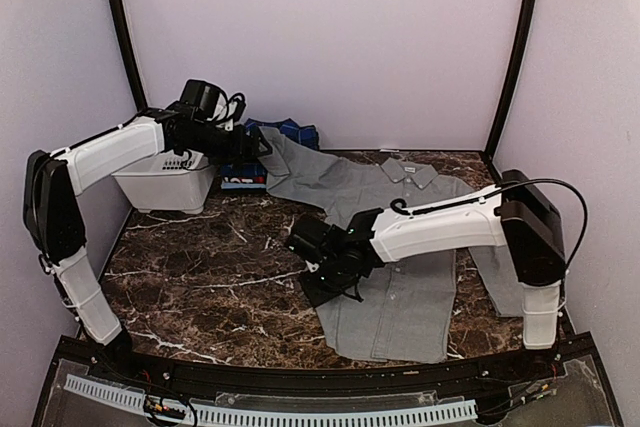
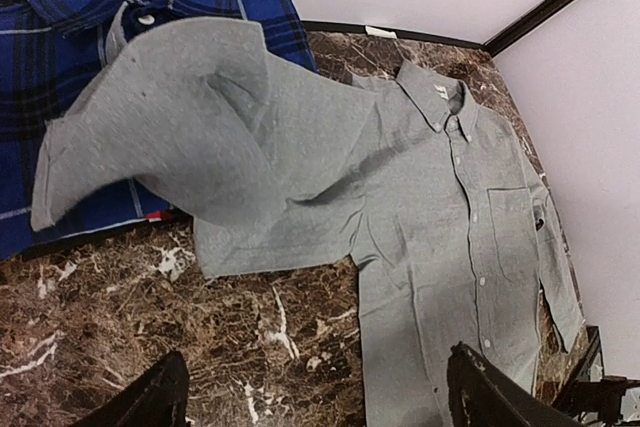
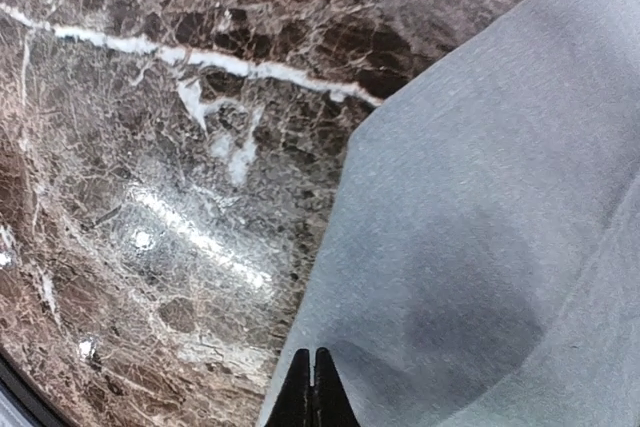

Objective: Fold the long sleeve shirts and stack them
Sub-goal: Flatten out the square-folded shirt at the center of the board.

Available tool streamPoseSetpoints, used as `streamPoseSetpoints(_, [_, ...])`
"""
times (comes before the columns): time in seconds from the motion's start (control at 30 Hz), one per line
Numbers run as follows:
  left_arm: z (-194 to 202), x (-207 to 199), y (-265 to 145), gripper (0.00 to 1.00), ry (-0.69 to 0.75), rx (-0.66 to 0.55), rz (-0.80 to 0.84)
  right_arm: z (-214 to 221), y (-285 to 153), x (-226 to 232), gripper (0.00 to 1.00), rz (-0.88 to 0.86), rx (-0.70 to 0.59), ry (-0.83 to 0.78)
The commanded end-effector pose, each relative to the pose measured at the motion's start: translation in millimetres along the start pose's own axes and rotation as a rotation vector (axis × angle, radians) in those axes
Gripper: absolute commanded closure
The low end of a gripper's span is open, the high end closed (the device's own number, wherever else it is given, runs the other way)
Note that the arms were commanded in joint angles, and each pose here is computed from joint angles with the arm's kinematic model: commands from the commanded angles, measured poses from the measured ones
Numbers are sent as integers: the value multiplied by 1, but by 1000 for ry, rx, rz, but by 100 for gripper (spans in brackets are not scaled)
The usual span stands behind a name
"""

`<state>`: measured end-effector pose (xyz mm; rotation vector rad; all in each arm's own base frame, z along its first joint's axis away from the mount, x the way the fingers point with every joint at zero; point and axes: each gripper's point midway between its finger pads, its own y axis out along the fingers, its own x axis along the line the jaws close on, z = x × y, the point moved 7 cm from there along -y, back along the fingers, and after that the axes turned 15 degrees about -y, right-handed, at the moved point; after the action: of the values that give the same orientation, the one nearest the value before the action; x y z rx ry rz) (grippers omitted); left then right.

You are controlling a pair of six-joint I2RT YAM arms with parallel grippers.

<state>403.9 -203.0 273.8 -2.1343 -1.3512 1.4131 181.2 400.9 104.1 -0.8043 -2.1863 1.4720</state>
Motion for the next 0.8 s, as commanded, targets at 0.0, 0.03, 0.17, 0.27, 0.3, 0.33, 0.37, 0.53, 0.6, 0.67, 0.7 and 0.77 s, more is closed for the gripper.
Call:
streamPoseSetpoints(0.0, [12,-20,-21,12,33,-12,73,-19,-38,-11,97,-68,-116,21])
streamPoseSetpoints(0.03, [16,-19,-21,12,29,-1,74,-21,-42,-11,89,-62,-117,13])
streamPoseSetpoints(0.17, [29,-18,-21,12,14,25,83,-21,-41,-1,73,-54,-98,-31])
streamPoseSetpoints(0.27, [38,-15,-21,12,-6,28,90,-19,-34,9,71,-30,-70,-57])
streamPoseSetpoints(0.3, [44,-11,-22,12,-25,34,83,-18,-31,11,70,-22,-62,-64])
streamPoseSetpoints(0.33, [45,-9,-22,12,-32,29,77,-17,-29,13,69,-16,-55,-67])
streamPoseSetpoints(0.37, [52,-3,-23,12,-52,35,65,-16,-28,15,67,-9,-50,-70])
streamPoseSetpoints(0.53, [75,15,-30,12,-110,26,43,-9,-18,17,61,49,-9,-84])
streamPoseSetpoints(0.6, [81,20,-33,12,-120,25,30,-3,-13,19,60,50,7,-91])
streamPoseSetpoints(0.67, [86,24,-36,12,-125,24,22,2,-8,20,60,52,24,-97])
streamPoseSetpoints(0.7, [87,25,-37,12,-126,24,20,4,-5,20,60,54,34,-99])
streamPoseSetpoints(0.77, [90,27,-39,12,-127,26,18,9,1,20,60,62,53,-104])
